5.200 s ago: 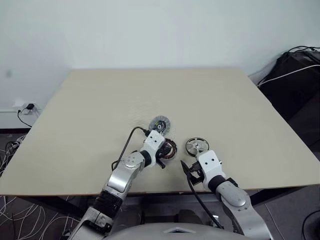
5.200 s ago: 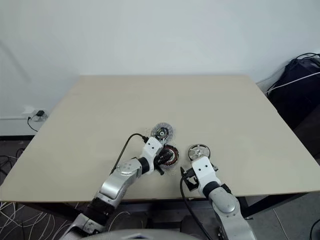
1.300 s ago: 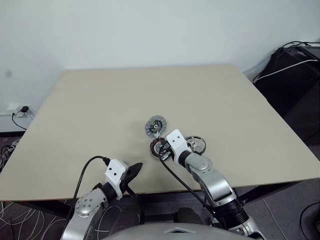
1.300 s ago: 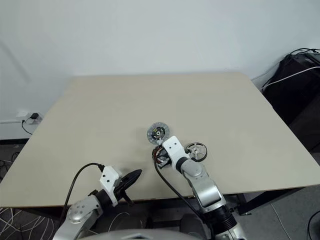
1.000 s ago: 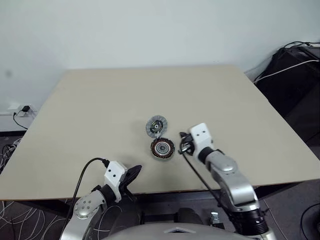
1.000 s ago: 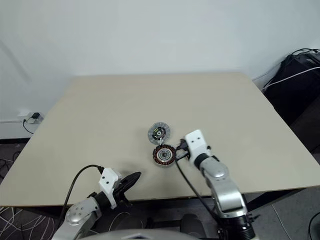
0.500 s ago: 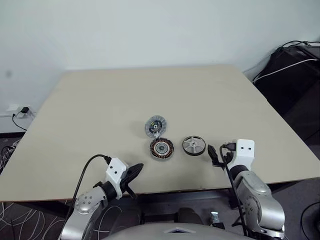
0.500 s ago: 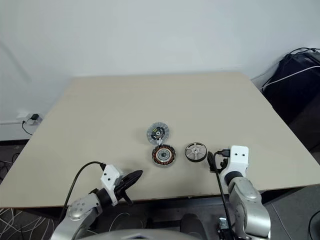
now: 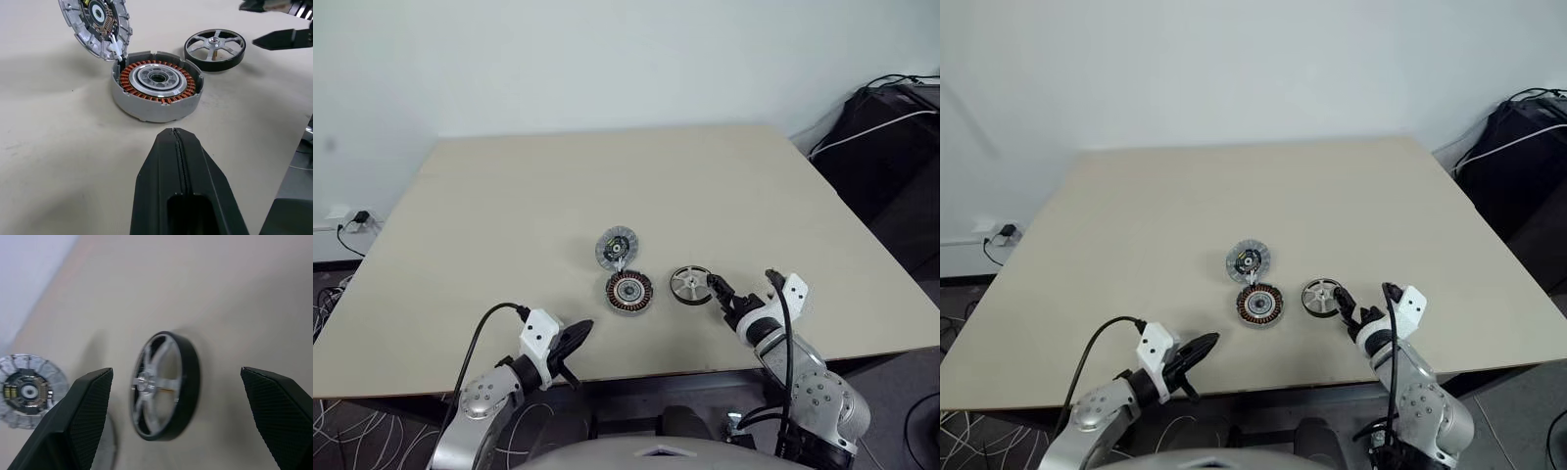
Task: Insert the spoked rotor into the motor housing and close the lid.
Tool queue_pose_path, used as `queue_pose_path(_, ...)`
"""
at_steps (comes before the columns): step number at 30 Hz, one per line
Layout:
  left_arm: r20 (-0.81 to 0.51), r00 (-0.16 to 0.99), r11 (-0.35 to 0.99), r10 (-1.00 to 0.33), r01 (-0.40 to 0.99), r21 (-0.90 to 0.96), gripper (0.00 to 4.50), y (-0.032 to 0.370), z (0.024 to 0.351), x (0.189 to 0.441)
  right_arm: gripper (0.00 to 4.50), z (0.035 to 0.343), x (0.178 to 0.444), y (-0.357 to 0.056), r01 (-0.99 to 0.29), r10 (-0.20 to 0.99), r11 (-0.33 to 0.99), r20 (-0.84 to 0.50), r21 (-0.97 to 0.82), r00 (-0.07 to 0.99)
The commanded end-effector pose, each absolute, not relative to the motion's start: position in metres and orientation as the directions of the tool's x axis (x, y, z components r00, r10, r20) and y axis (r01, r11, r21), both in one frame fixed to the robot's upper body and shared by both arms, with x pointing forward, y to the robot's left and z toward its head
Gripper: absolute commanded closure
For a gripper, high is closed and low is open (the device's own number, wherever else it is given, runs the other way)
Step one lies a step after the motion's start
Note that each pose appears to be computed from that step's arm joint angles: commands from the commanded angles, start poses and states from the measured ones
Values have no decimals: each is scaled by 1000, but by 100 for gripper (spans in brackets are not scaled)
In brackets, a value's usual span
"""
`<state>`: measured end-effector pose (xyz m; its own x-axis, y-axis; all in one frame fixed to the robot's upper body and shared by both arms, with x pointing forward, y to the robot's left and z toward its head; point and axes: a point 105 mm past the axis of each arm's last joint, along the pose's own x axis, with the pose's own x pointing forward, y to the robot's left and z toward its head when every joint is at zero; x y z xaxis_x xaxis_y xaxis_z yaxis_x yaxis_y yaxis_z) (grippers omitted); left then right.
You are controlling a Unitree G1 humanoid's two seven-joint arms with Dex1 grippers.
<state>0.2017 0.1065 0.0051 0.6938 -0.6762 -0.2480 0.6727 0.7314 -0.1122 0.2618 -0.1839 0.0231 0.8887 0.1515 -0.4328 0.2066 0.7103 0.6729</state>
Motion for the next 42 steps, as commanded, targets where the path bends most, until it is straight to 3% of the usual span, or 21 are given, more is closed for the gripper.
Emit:
queue_pose_path(1,-222,707,737,-671,669,-97,450,108,13,205,2,29,268,-172,163,213,664,-394,730,894)
queue_pose_path(14,-218,711,739,-669,667,-92,450,108,15,206,2,18,271,-164,185,238,611,-401,769,885)
queue_pose_path(17,-219,712,740,-667,666,-92,450,109,15,205,55,16,271,-167,204,225,569,-390,797,893)
queue_pose_path(28,-224,715,745,-662,661,-93,450,110,14,206,412,12,267,-171,233,208,527,-389,817,897)
queue_pose_path(36,-227,717,747,-660,658,-95,450,111,13,205,412,22,264,-165,202,228,459,-335,865,914)
queue_pose_path(42,-226,714,745,-662,660,-98,450,110,13,206,412,53,261,-145,20,360,372,-164,928,918)
